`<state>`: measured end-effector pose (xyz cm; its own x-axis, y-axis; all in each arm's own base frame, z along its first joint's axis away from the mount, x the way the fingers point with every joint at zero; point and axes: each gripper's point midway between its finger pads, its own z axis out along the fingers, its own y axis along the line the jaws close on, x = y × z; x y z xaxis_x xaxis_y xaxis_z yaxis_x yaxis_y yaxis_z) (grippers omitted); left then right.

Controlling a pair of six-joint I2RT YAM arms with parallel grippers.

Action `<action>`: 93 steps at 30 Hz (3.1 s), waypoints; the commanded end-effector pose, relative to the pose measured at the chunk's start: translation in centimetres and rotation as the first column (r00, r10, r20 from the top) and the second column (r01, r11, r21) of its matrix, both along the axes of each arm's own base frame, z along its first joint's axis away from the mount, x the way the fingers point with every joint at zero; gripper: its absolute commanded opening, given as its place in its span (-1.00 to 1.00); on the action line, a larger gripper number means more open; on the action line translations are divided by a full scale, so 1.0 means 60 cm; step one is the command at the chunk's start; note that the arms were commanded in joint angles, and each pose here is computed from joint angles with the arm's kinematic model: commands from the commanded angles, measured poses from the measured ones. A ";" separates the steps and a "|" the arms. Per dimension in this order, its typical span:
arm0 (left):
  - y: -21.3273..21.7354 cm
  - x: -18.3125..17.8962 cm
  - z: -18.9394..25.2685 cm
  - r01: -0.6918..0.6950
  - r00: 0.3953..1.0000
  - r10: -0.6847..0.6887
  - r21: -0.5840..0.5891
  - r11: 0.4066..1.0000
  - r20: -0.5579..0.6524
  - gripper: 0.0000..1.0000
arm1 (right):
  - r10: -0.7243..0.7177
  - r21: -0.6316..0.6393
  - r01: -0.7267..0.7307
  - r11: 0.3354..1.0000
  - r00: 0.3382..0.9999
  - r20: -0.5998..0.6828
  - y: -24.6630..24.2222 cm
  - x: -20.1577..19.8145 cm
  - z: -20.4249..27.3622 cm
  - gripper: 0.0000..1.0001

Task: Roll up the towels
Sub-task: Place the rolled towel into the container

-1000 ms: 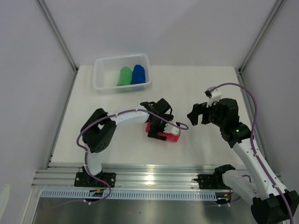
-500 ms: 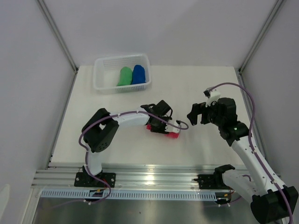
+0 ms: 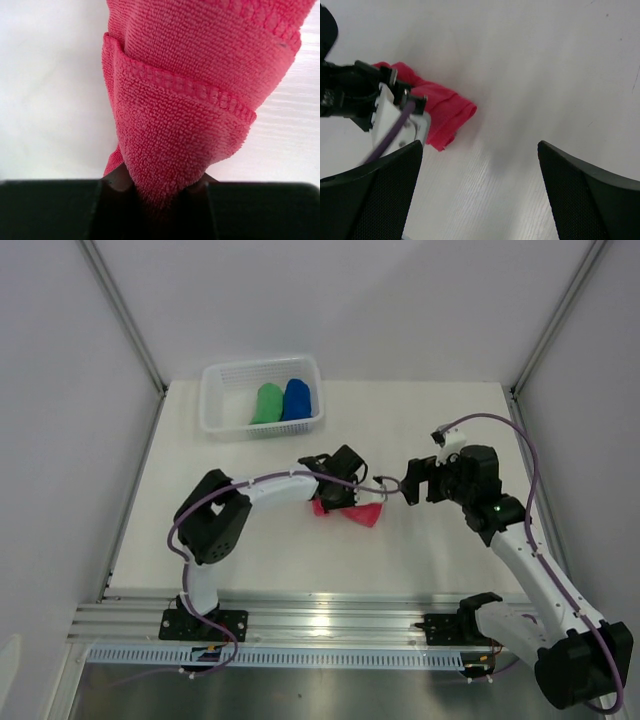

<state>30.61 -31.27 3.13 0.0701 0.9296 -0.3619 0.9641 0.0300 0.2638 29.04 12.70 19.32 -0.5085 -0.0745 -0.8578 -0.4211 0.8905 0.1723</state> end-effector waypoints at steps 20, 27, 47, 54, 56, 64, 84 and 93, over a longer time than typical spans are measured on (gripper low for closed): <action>0.507 0.474 0.210 -0.932 0.049 0.990 -0.364 -0.003 -0.132 -0.99 | -0.100 0.057 0.095 0.994 0.991 0.085 0.071 0.092 0.093 0.95; 0.524 0.479 0.118 -0.961 0.031 0.987 -0.276 -0.014 -0.159 -0.96 | -0.141 0.009 0.140 0.990 0.985 0.104 0.090 0.100 0.109 0.95; 0.487 0.453 0.066 -0.979 -0.021 0.955 -0.186 -0.080 -0.297 0.11 | -0.146 -0.050 0.153 0.987 0.982 0.121 0.088 0.113 0.111 0.98; 0.515 0.475 0.134 -0.946 -0.017 0.977 -0.312 -0.085 -0.213 0.20 | -0.139 -0.033 0.144 0.989 0.981 0.133 0.087 0.104 0.123 0.99; 0.516 0.477 0.144 -0.942 -0.006 0.978 -0.326 -0.075 -0.207 0.23 | -0.136 -0.033 0.142 0.989 0.981 0.138 0.085 0.101 0.125 0.98; 0.501 0.472 0.206 -0.918 0.064 0.981 -0.395 -0.013 -0.181 0.40 | -0.140 -0.023 0.145 0.989 0.978 0.157 0.078 0.093 0.133 0.99; 0.540 0.364 0.364 -0.871 0.030 0.999 -0.491 0.034 0.016 0.63 | -0.448 0.026 0.447 0.894 0.894 0.027 -0.034 0.137 0.067 0.99; 0.745 0.197 0.322 -0.885 -0.243 0.970 -0.416 -0.207 0.033 0.66 | -0.652 -0.021 0.656 0.754 0.753 0.089 -0.139 0.191 0.059 0.99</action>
